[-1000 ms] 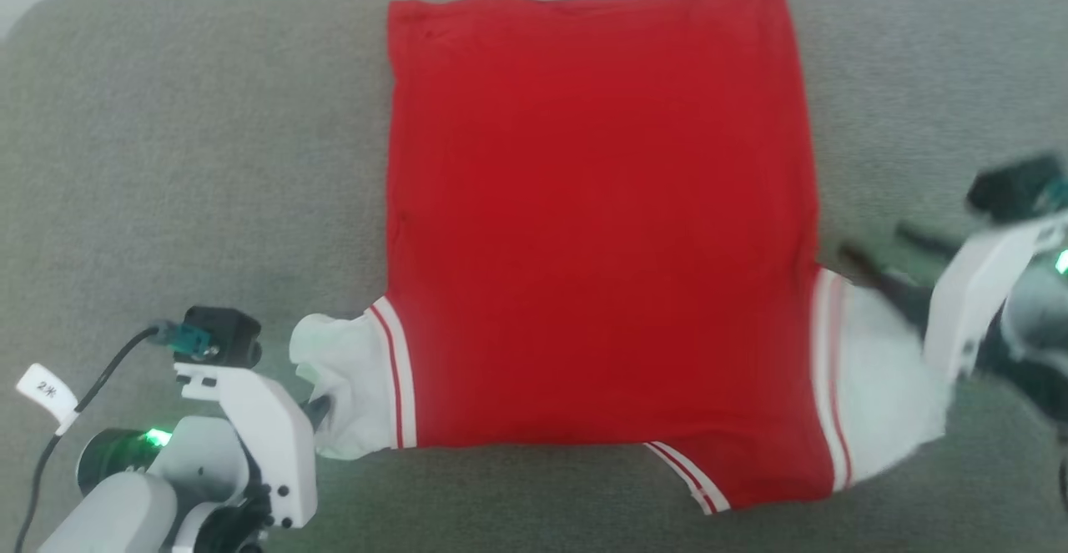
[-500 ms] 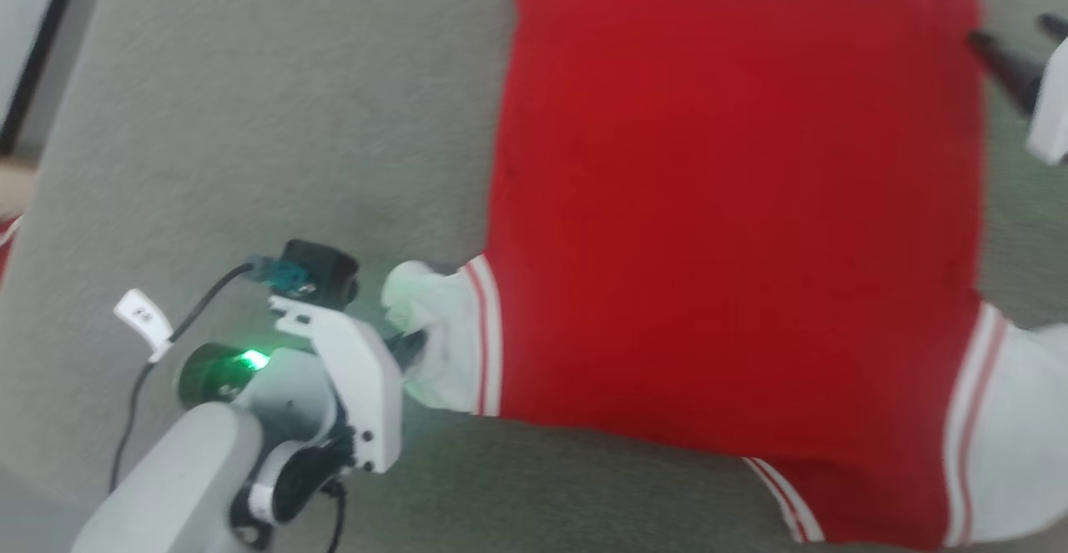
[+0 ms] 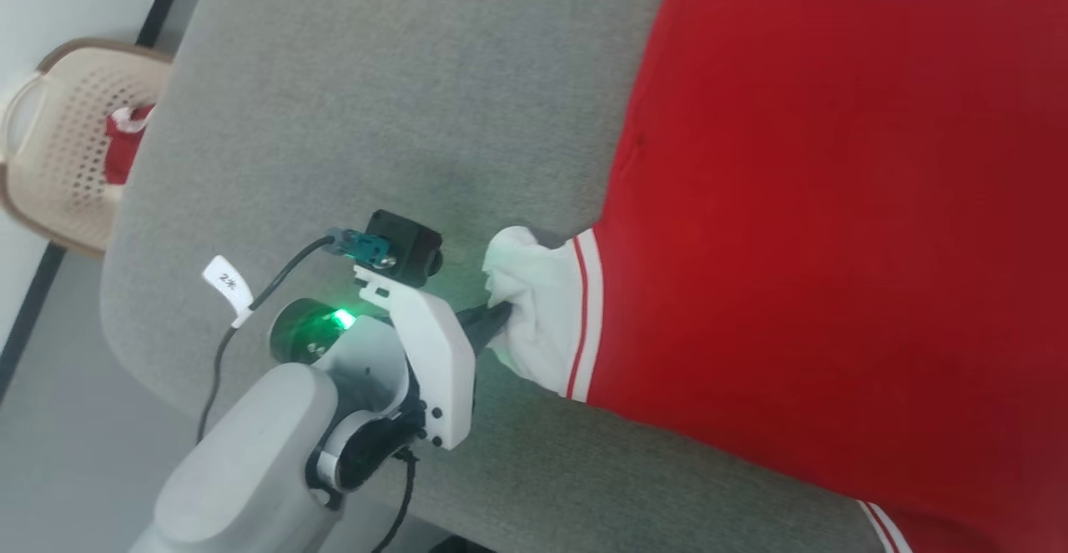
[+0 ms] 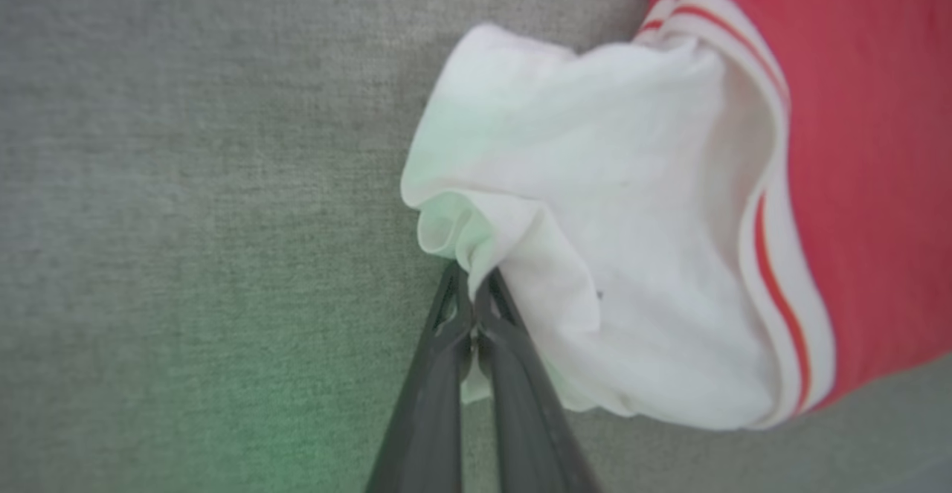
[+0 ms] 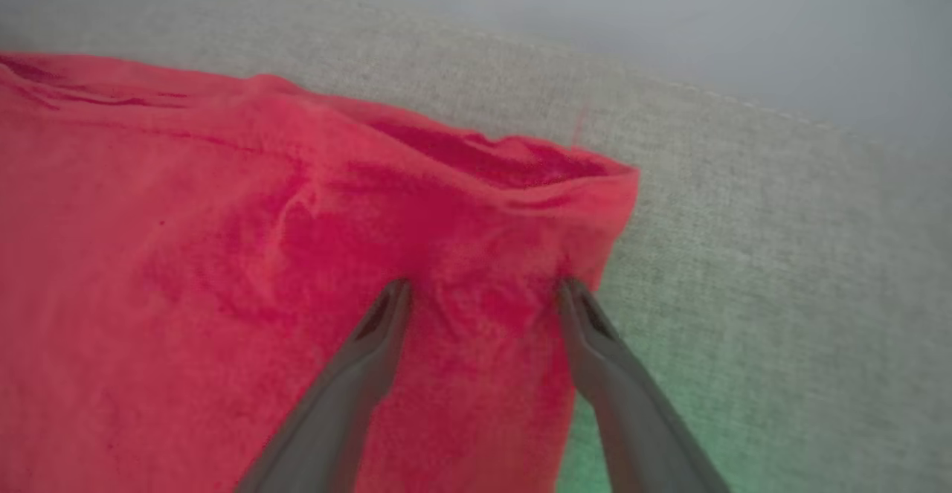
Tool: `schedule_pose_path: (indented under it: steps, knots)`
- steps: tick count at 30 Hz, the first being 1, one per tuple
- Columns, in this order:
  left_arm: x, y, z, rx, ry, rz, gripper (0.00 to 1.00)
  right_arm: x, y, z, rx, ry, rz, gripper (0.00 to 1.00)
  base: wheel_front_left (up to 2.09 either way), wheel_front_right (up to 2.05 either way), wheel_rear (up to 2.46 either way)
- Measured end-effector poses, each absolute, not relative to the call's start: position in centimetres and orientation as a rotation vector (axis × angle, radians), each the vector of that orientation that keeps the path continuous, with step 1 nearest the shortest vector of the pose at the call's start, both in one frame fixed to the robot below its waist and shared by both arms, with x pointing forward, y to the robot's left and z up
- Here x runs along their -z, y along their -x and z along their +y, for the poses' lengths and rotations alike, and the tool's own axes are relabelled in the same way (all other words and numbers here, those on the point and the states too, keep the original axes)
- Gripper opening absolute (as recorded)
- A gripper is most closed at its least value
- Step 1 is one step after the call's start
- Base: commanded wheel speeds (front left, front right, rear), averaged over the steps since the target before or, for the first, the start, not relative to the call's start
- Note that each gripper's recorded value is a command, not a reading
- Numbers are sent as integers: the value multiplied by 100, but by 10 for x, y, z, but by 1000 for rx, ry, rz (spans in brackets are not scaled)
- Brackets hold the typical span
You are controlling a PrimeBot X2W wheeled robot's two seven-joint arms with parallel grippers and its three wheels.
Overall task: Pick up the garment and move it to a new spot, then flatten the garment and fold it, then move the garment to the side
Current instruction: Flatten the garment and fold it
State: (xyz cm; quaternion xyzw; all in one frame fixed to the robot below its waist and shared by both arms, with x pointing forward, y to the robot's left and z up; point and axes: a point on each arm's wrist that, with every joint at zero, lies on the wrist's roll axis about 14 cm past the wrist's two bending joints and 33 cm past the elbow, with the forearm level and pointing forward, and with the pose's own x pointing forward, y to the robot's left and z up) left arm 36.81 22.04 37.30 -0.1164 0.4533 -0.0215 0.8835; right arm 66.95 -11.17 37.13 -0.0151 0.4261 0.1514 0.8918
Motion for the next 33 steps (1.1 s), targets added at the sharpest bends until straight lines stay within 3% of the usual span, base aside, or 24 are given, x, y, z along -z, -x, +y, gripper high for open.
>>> schedule_pose_path:
  steps: [6,7,8,21,33]
  knots:
    - [-365,-366,226,23,260,950,0,-345,-669,-106,-294,-13,1026,100,0,0,0]
    - [-364,-366,226,24,261,951,0,-344,-668,-105,-298,-3,1036,10,0,0,0]
    - [-363,-366,227,23,261,951,0,-344,-668,-106,-296,4,1041,0,0,0,0]
    - [-364,-387,230,53,230,923,0,-374,-641,-118,-334,91,1043,0,0,0,0]
    - [-379,-417,218,109,175,874,0,-401,-558,-146,-450,127,1003,0,0,0,0]
